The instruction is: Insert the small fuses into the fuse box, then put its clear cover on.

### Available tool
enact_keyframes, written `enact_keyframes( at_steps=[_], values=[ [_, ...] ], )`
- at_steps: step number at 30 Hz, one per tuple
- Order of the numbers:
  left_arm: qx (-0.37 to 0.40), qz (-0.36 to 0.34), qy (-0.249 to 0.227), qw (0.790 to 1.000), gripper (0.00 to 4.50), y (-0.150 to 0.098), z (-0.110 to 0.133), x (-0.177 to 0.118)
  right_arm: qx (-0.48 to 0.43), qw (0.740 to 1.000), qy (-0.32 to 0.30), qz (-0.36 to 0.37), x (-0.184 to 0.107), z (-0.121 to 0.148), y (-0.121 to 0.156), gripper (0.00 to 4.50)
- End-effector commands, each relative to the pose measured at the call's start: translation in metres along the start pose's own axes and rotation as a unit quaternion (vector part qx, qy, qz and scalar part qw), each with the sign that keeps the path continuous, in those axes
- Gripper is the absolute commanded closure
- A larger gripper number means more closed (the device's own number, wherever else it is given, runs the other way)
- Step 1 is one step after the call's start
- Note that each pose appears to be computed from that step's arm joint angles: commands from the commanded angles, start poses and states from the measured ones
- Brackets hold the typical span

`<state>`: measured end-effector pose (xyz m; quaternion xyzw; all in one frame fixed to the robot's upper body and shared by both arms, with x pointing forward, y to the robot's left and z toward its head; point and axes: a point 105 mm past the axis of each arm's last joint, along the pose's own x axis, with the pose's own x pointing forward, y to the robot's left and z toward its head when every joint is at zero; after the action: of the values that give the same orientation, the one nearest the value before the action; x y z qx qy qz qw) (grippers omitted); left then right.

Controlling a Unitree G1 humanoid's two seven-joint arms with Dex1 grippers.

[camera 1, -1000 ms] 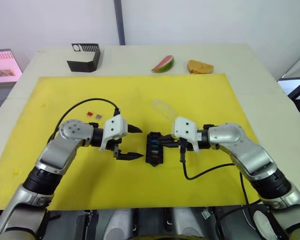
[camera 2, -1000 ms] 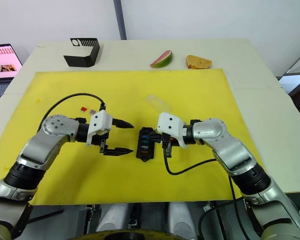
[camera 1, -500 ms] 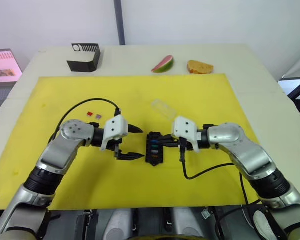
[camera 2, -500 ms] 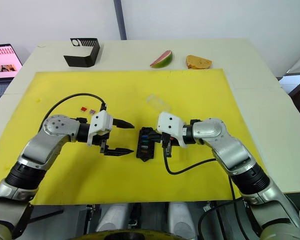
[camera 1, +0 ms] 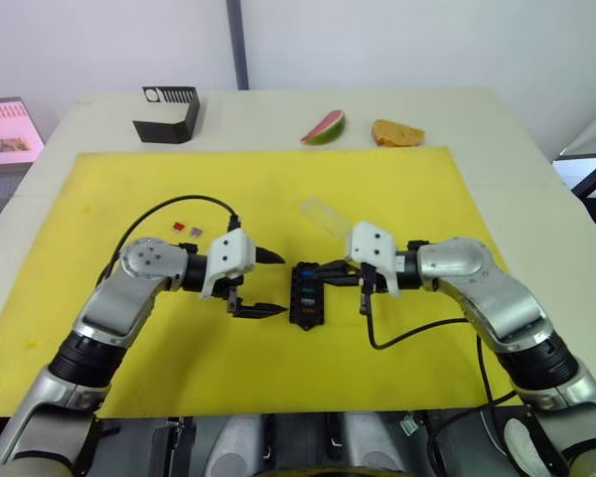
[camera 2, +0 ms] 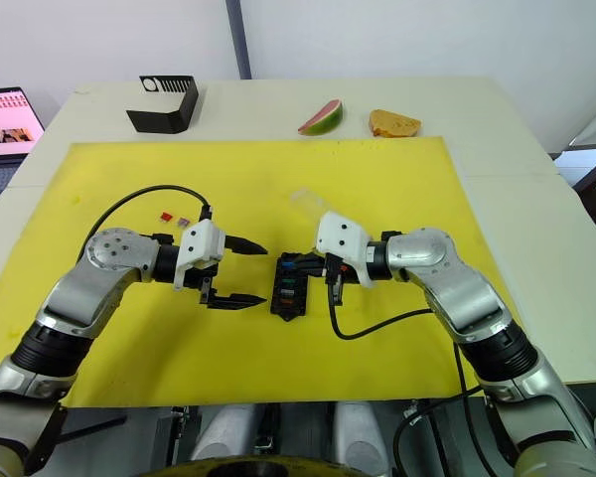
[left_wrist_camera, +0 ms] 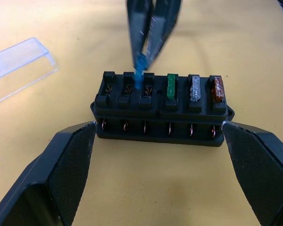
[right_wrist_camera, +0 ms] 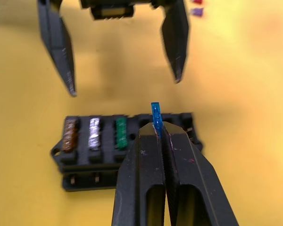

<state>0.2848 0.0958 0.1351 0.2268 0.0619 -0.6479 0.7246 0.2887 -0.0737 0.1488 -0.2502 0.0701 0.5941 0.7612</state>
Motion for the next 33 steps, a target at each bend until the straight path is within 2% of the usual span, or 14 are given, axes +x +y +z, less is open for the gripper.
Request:
enact_keyframes(
  at_steps=[1,21,33],
  values=[
    [0.021,-0.001,-0.005,1.000,0.04,0.000,0.008,-0.001,-0.012,1.000,-0.007,-0.002,-0.001,0.004,-0.002,4.50],
    [0.021,0.002,-0.004,1.000,0.04,0.003,0.008,0.000,-0.015,1.000,0.005,0.011,0.004,-0.003,0.003,4.50],
    [0.023,0.000,-0.004,1.000,0.04,0.002,0.008,0.001,-0.011,1.000,-0.015,0.011,0.001,0.009,0.002,4.50]
  ],
)
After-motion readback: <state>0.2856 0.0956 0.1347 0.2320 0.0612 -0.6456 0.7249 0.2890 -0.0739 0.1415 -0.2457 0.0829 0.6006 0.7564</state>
